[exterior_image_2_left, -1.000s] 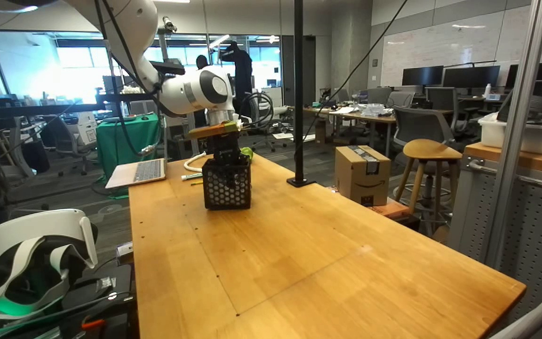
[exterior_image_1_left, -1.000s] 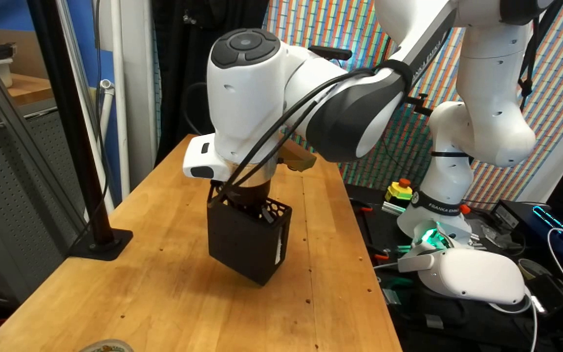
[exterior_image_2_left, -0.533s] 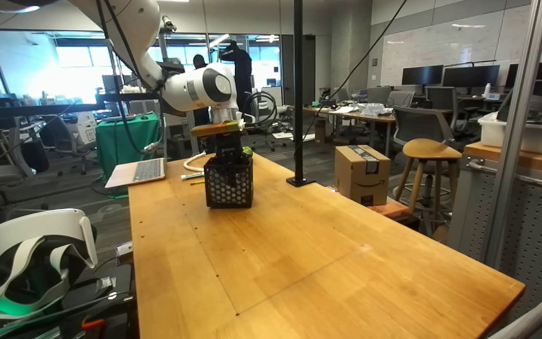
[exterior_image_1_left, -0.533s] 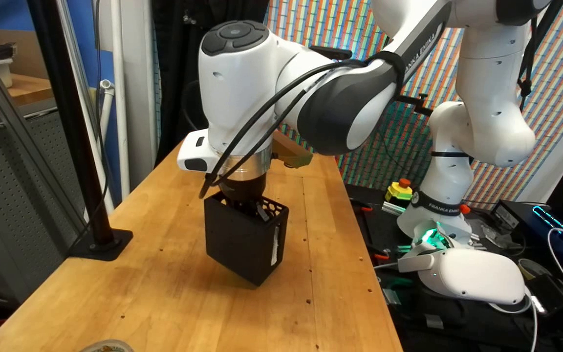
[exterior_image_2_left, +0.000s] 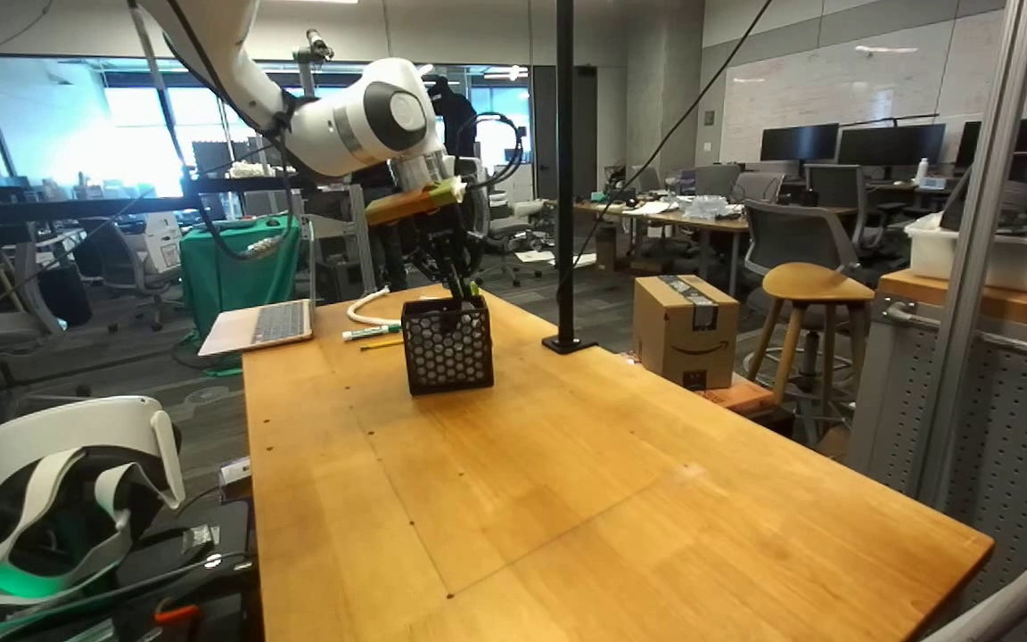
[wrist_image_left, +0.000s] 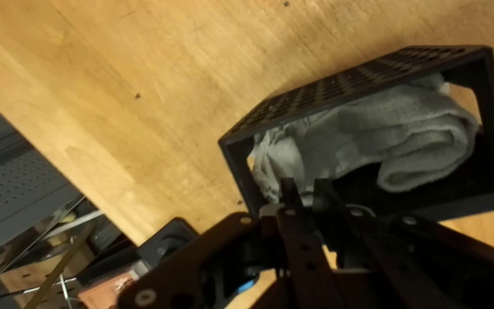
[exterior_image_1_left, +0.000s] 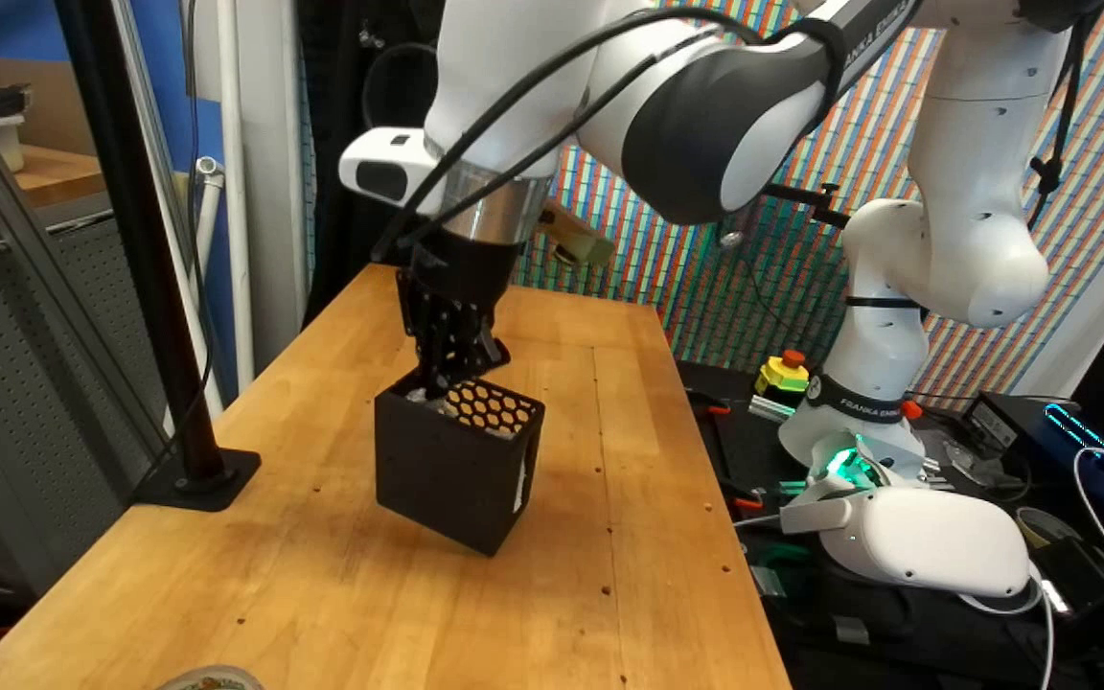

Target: Put the towel in the box

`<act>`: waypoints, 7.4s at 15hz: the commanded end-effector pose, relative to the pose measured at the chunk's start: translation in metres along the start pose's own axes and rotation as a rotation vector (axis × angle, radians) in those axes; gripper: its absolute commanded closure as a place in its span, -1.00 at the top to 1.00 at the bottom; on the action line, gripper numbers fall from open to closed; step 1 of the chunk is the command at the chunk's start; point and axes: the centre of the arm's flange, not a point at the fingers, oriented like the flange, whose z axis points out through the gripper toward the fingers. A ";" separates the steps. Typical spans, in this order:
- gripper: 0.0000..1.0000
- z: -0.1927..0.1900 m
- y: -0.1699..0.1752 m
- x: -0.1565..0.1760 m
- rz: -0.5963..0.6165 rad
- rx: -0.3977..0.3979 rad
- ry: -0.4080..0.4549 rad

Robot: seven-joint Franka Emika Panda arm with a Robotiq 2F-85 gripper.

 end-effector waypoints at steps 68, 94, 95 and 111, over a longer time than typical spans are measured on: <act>0.17 0.046 0.011 0.009 -0.090 0.035 -0.070; -0.66 0.047 -0.012 0.016 -0.099 -0.186 -0.044; -0.68 0.041 -0.010 0.017 -0.100 -0.183 -0.036; -0.66 -0.027 0.026 0.025 -0.011 -0.137 0.100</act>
